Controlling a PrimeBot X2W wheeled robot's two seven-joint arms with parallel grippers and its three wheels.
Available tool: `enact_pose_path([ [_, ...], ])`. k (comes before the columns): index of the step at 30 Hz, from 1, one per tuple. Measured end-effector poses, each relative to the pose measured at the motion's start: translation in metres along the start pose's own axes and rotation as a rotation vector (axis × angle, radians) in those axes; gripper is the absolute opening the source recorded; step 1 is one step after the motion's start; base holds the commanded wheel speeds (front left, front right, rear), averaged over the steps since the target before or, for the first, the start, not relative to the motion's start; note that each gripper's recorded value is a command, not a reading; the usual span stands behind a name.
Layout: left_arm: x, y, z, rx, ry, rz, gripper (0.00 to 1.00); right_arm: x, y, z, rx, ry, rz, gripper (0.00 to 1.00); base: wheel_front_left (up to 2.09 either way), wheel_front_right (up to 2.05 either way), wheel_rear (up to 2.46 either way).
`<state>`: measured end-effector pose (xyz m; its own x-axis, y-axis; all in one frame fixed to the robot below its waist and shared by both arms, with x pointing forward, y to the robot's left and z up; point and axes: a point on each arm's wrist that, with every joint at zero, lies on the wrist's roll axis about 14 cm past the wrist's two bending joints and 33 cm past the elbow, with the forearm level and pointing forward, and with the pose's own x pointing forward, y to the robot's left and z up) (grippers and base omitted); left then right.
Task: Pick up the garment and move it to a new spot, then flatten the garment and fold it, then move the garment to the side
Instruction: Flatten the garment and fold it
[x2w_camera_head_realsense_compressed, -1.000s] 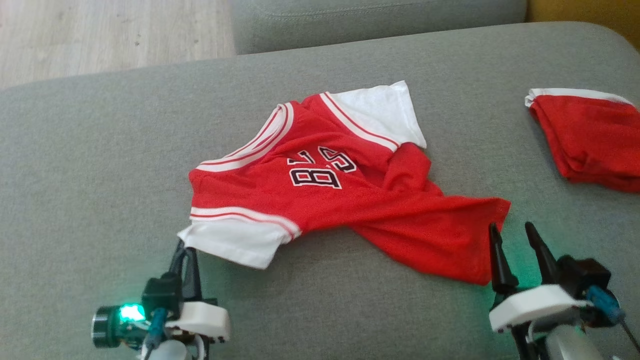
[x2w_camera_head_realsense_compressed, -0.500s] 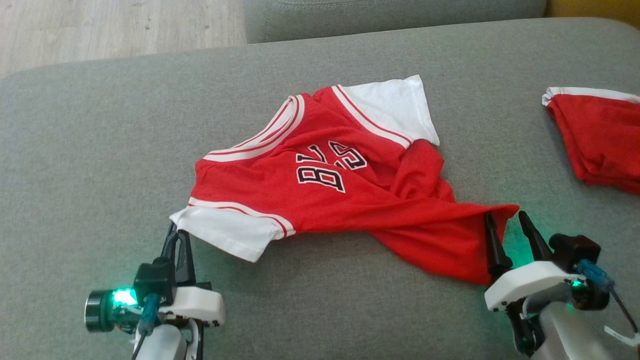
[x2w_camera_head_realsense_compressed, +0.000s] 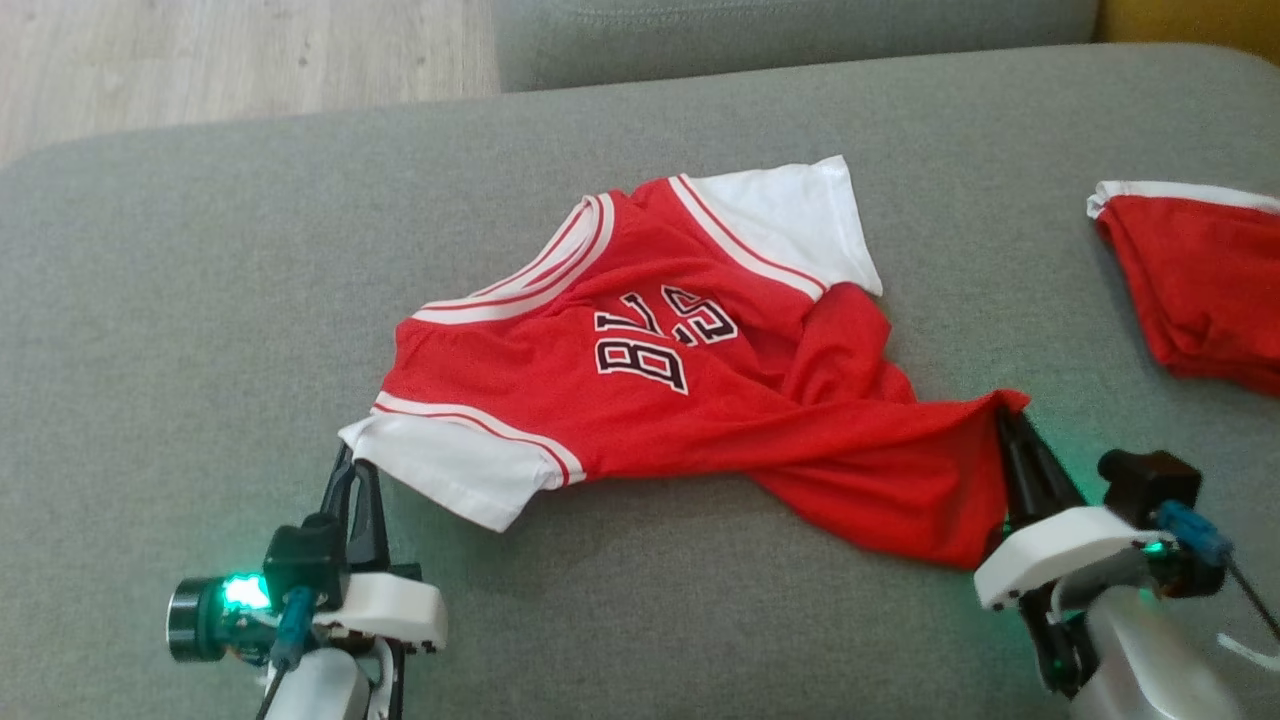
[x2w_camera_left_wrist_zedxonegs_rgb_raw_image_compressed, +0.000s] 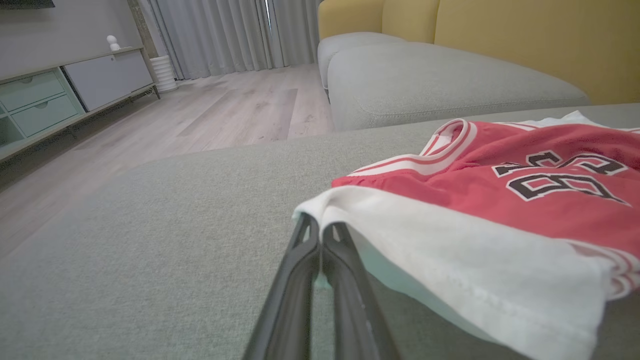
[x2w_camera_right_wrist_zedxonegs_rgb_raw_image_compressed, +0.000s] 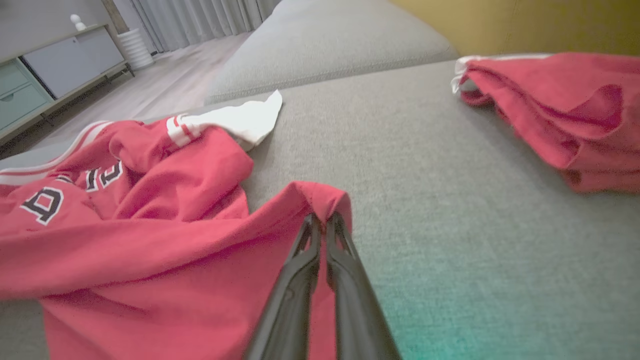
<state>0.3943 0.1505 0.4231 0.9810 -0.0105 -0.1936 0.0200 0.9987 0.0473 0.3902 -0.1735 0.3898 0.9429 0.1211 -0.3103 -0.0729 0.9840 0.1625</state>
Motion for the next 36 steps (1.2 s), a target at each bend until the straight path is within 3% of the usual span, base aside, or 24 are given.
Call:
enact_pose_path([
  [4, -0.001, -0.003, 0.014, -0.011, -0.042, -0.02, 0.0, -0.003, -0.001, 0.024, -0.012, -0.077, 0.004, 0.0, 0.0, 0.0, 0.0],
  [10, -0.006, -0.008, 0.073, -0.065, -0.207, -0.081, 0.0, -0.025, -0.01, 0.081, -0.048, -0.267, -0.012, 0.0, 0.0, 0.0, 0.0],
  [17, -0.011, -0.022, 0.236, -0.029, -0.529, -0.244, 0.0, -0.069, -0.023, 0.193, -0.178, -0.573, -0.028, 0.0, 0.0, 0.0, 0.0],
  [24, -0.023, -0.03, 0.357, 0.153, -0.754, -0.292, 0.0, -0.096, -0.005, 0.324, -0.341, -0.819, -0.008, 0.0, 0.0, 0.0, 0.0],
  [28, -0.001, -0.032, 0.384, 0.213, -0.708, -0.287, 0.0, -0.081, 0.009, 0.36, -0.371, -0.825, 0.032, 0.0, 0.0, 0.0, 0.0],
  [36, 0.081, -0.017, 0.373, 0.219, -0.495, -0.235, 0.0, 0.002, 0.016, 0.36, -0.363, -0.685, 0.102, 0.0, 0.0, 0.0, 0.0],
])
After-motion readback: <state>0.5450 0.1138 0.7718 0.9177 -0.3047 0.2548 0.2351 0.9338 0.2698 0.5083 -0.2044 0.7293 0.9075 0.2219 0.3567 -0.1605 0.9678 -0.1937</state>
